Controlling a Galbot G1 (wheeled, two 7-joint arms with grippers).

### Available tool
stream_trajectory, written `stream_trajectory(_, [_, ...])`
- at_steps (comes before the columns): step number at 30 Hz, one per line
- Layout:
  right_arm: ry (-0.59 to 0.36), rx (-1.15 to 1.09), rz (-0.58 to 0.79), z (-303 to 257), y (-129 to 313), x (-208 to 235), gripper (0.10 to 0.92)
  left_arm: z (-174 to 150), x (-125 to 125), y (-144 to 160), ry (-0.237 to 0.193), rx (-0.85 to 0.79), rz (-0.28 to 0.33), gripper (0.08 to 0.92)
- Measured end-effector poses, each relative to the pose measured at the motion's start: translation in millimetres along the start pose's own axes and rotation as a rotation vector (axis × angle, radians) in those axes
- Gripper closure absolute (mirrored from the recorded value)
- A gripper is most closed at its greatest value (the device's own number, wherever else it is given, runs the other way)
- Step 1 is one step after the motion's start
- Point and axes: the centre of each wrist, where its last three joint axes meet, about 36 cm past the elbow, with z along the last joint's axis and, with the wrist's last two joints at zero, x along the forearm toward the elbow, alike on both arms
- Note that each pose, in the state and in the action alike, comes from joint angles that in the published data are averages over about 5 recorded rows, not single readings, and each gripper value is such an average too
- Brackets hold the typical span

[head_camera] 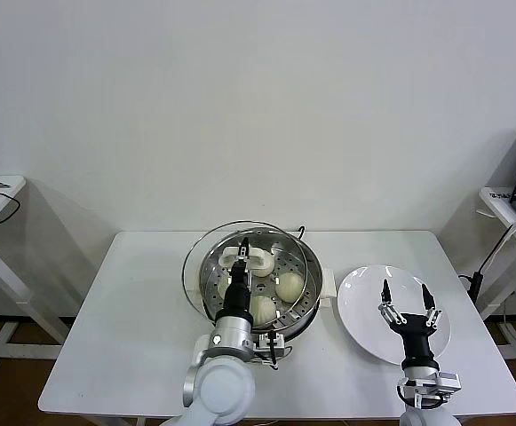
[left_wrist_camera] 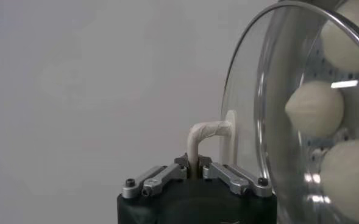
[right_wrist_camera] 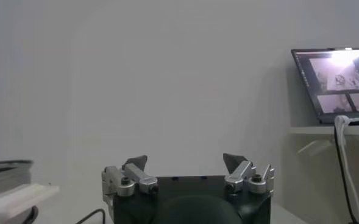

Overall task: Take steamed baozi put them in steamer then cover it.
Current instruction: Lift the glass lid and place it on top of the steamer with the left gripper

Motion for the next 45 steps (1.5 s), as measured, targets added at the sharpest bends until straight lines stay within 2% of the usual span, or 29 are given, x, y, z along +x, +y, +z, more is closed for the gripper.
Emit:
stream_trajectory(24, [0.009, 0.017, -0.011, 7, 1, 2, 0.2, -32, -15, -20, 0.015, 0.003, 0.016, 0.812])
stream_trajectory(45, [0.014, 0.02, -0.027, 11, 4, 1, 0.2, -36, -17, -29, 0.021, -0.003, 0.028, 0.812])
